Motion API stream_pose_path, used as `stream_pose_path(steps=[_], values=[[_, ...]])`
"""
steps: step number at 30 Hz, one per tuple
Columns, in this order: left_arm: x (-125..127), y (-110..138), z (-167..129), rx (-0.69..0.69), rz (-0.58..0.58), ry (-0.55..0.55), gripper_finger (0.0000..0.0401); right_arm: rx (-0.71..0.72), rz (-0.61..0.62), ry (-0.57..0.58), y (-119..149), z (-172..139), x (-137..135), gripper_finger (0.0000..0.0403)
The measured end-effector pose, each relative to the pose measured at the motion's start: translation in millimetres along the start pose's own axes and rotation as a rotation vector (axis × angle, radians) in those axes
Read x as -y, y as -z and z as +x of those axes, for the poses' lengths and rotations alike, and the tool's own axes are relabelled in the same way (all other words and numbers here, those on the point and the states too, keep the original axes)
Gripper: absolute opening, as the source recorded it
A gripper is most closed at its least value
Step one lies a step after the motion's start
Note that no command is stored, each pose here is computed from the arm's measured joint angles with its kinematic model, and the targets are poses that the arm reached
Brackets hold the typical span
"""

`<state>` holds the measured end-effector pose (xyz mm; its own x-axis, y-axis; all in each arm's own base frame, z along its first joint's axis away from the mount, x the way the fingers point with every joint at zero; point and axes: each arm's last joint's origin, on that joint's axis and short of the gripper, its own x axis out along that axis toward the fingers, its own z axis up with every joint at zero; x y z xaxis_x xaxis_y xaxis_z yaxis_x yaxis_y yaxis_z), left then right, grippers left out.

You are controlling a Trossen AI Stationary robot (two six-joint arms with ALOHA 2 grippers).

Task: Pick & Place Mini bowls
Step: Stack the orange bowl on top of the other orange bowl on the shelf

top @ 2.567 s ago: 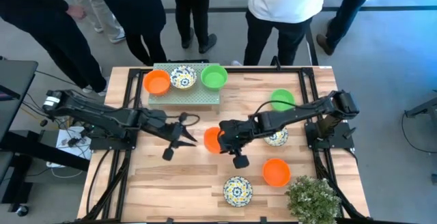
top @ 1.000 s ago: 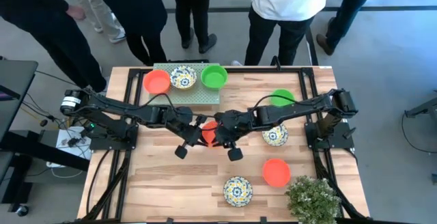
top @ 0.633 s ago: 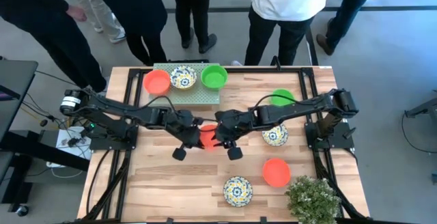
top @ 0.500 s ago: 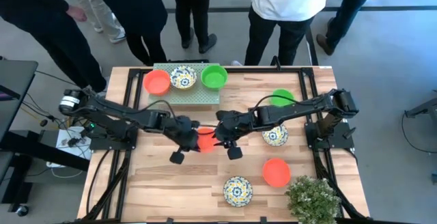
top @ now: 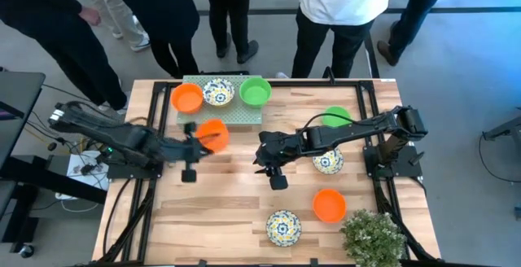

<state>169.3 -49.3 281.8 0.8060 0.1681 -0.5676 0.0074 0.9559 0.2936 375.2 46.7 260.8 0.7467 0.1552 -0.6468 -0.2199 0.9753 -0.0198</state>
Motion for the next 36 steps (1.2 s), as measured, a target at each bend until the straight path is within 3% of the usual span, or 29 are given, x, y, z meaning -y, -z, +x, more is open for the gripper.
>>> stream_pose_path(steps=[5,9,15,23,36], values=[[-25,6,-30,0.075,-0.023,-0.174,0.0011,0.003,-0.02,0.003,0,0,2,0.0135],[-43,15,-40,0.014,-0.013,-0.381,0.0008,0.003,-0.02,0.003,0,0,2,0.0133],[-70,17,-46,-0.077,-0.095,-0.525,0.001,0.003,-0.022,0.003,0,0,2,0.0134],[-96,30,-44,-0.171,-0.222,-0.423,0.0011,0.003,-0.03,0.003,0,0,2,0.0132],[-126,44,-18,-0.35,-0.214,-0.361,0.001,0.001,-0.083,0.003,0,0,2,0.0133]])
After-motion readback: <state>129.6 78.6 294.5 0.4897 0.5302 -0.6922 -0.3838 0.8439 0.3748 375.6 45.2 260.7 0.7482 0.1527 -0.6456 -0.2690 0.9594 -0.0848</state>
